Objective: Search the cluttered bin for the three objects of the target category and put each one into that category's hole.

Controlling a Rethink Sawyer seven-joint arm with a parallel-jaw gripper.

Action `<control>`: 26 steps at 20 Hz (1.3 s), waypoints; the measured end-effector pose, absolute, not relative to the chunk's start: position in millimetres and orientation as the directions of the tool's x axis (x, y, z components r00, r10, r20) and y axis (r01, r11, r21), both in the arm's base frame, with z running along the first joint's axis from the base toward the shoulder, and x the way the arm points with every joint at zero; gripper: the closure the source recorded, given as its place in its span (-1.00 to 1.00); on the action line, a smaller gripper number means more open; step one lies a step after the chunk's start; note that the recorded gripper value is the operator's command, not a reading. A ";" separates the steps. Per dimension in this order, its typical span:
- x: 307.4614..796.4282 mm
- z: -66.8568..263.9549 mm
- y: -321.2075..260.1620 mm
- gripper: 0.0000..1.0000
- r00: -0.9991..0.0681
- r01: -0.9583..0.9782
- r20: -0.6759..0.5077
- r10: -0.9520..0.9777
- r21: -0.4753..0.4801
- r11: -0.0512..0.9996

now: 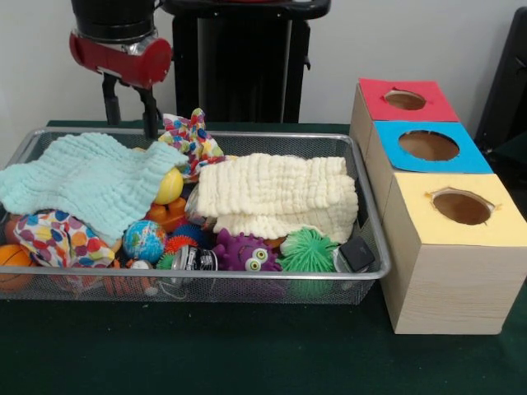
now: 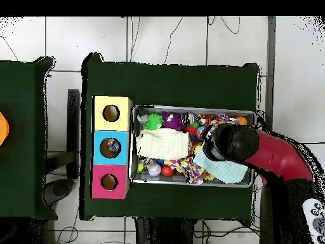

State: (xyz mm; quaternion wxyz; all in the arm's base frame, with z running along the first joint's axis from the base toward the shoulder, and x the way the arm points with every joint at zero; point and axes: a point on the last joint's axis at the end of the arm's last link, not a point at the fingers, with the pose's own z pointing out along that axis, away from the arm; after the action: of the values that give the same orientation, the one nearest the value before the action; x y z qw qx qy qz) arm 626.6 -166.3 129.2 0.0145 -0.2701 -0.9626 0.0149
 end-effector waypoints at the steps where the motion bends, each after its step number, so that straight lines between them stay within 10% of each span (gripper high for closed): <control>1: 626.0 127.5 -165.9 -1.00 -0.856 0.516 0.020 0.517 -0.036 0.856; 26: 580.6 65.2 -161.4 -1.00 -0.912 0.394 0.115 0.394 -0.022 0.919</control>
State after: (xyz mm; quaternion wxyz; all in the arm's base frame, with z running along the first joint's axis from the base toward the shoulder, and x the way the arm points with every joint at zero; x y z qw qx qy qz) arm 580.6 -161.4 65.2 0.0585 -0.2014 -0.9778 -0.0009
